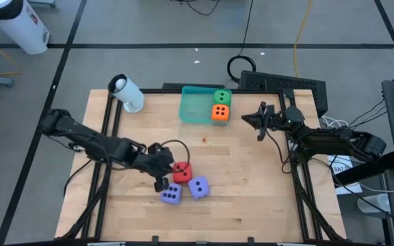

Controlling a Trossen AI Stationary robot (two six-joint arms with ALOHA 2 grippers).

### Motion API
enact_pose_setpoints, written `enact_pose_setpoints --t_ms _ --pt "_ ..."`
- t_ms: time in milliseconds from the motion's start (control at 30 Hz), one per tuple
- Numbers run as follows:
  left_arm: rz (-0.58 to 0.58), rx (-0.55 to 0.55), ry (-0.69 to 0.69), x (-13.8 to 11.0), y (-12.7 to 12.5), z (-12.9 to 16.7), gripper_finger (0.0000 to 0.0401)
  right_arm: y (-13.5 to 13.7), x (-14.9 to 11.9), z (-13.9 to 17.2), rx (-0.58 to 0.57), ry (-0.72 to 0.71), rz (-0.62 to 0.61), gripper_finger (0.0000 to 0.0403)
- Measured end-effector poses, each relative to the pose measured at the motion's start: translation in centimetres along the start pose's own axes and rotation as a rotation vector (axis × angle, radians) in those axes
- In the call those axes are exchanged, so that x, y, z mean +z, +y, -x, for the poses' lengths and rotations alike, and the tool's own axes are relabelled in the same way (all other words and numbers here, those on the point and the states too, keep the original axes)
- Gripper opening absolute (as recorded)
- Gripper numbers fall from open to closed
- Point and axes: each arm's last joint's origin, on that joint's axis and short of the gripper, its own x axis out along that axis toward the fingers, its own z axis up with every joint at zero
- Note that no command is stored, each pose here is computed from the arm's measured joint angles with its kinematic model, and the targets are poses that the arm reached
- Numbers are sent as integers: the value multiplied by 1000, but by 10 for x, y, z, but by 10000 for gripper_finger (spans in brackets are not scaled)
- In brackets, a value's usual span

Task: Pick & Place Dice
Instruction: Put the left large violet die into the blue bin

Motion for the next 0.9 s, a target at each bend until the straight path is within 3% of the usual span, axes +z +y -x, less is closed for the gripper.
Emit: enact_pose_setpoints --t_ms 333,633,900 --pt "-96 -183 209 0 -41 -16 217 0 0 0 1 0 -25 0" --pt "-90 -158 272 -4 -43 -35 383 -1 -5 0 -11 45 -46 0" --pt "-156 -90 389 -15 -39 -51 394 -1 -6 0 -15 52 -48 0"
